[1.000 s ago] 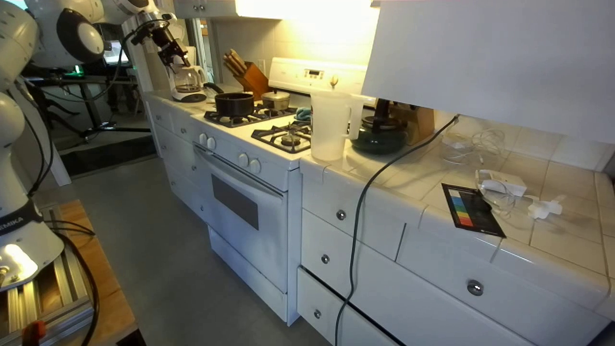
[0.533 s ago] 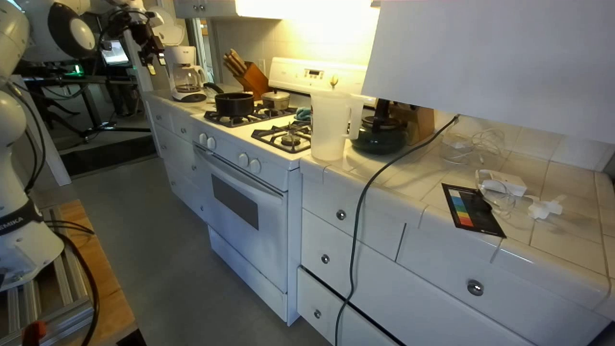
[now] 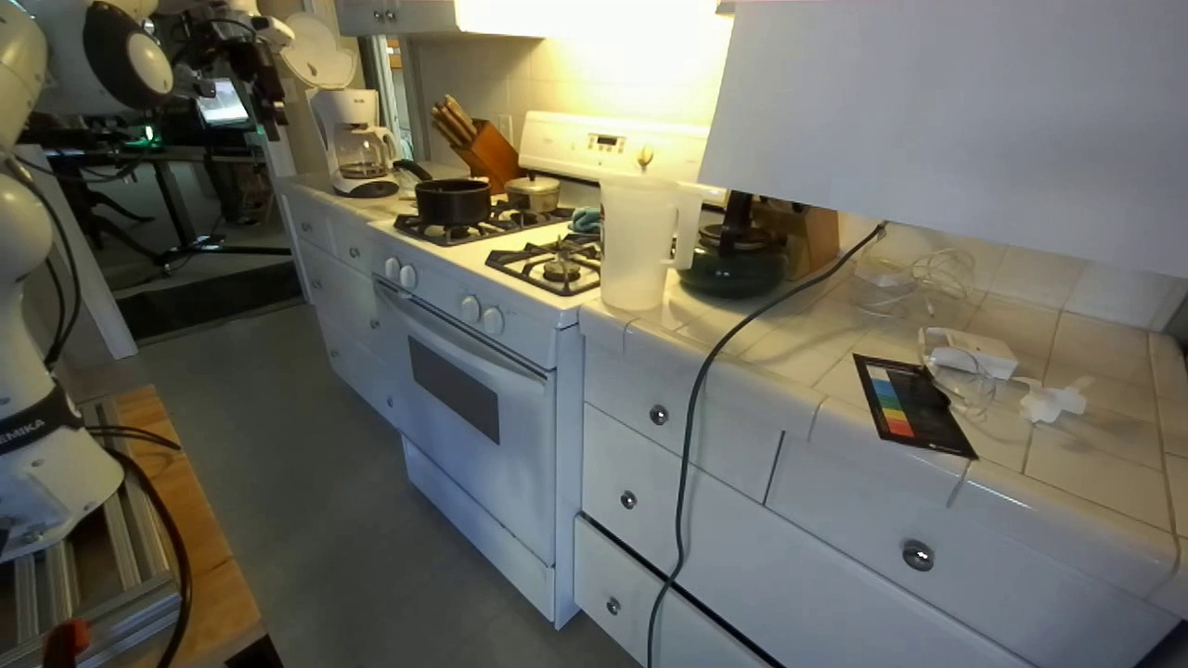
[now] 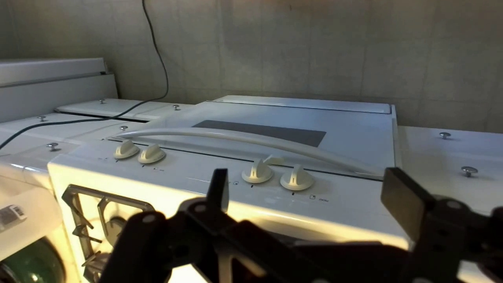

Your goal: Move the pot from the bottom right plate to the bottom left plate of the stove

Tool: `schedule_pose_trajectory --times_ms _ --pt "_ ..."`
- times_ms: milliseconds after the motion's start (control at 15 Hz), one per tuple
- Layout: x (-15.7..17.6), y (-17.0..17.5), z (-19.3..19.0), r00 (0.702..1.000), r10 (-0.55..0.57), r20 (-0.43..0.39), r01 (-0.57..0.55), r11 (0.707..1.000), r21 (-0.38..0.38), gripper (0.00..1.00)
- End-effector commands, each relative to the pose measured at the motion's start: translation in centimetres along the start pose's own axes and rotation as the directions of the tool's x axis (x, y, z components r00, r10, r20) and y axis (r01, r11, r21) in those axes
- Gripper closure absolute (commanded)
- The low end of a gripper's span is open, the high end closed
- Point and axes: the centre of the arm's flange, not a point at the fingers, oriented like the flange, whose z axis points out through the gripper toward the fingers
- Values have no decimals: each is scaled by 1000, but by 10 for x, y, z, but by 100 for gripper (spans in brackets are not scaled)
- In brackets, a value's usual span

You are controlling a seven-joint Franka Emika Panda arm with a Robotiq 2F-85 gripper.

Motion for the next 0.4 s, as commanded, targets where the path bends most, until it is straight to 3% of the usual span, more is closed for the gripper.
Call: schedule_pose_trajectory --times_ms 0,333 --pt "-1 -1 -1 1000 0 -4 0 1000 2 0" --pt "1 0 1 1000 3 0 -3 1000 -1 0"
